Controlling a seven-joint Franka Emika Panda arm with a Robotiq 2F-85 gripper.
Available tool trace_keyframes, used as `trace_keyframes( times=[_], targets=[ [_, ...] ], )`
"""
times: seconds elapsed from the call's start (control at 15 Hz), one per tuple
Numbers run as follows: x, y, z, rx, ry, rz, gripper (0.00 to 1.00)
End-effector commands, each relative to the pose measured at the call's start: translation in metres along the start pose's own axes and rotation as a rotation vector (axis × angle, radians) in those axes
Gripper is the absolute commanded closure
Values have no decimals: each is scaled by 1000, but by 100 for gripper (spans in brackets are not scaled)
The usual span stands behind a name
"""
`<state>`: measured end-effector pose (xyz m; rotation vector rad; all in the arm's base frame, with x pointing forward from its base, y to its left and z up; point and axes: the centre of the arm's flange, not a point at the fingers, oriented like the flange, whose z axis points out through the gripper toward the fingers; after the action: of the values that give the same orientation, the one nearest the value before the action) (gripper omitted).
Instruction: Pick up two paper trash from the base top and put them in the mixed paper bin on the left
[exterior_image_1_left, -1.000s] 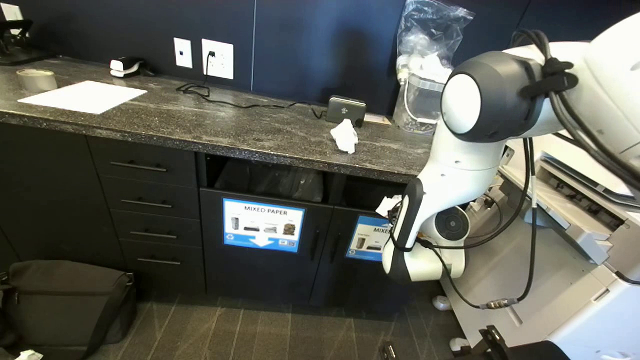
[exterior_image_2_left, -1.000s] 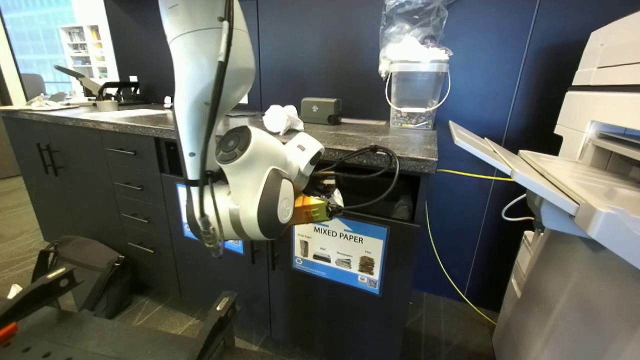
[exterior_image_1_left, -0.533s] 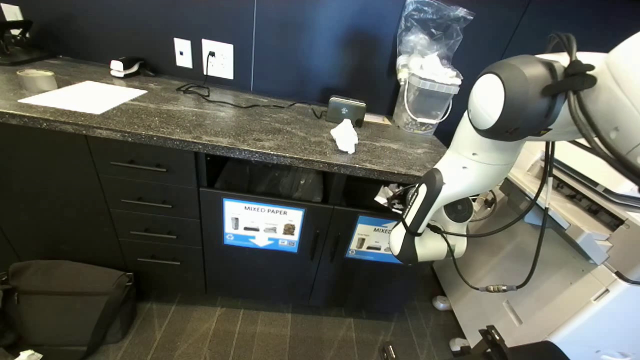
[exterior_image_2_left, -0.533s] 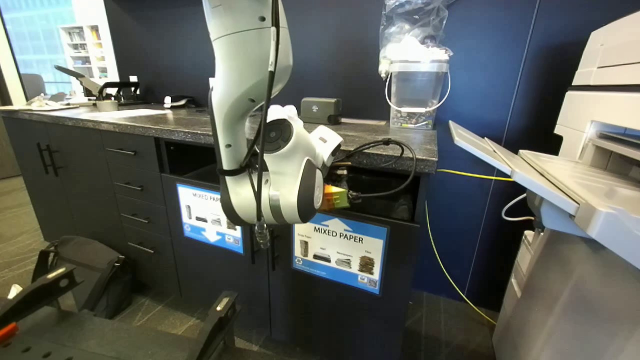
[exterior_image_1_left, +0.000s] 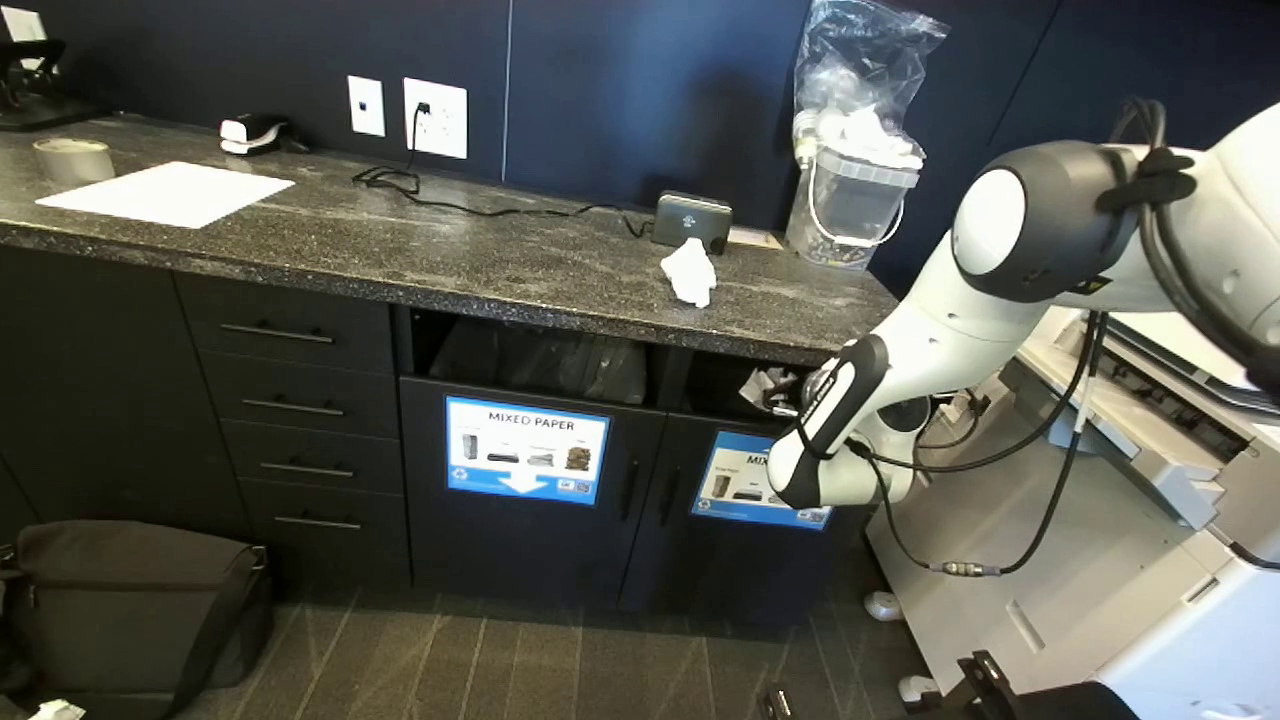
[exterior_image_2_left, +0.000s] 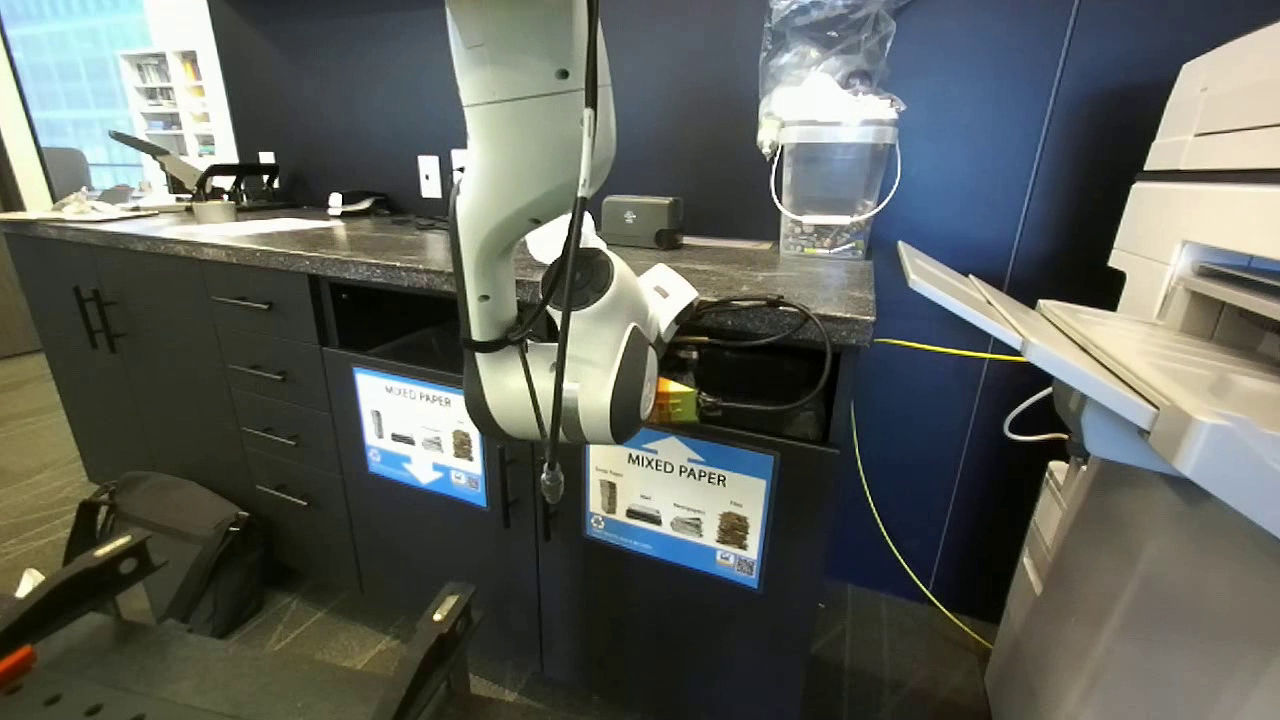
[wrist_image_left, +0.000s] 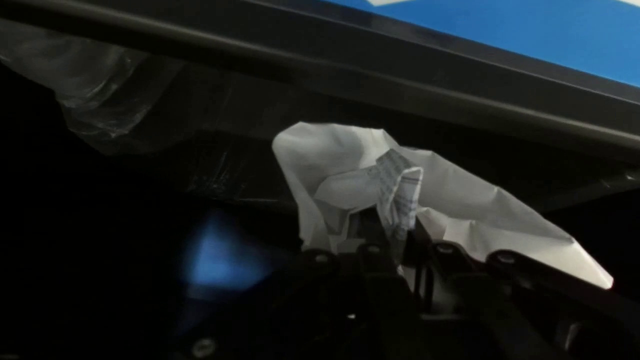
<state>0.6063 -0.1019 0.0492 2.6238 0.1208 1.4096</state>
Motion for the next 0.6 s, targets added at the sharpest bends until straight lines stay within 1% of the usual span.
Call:
trace_keyframes(
  times=[0.0, 0.27, 0.53],
  targets=[
    [-6, 1, 32, 12, 47, 53, 86],
    [-14, 1, 45, 5, 68, 106, 87],
    [-13, 4, 57, 3, 85, 142, 86]
  ],
)
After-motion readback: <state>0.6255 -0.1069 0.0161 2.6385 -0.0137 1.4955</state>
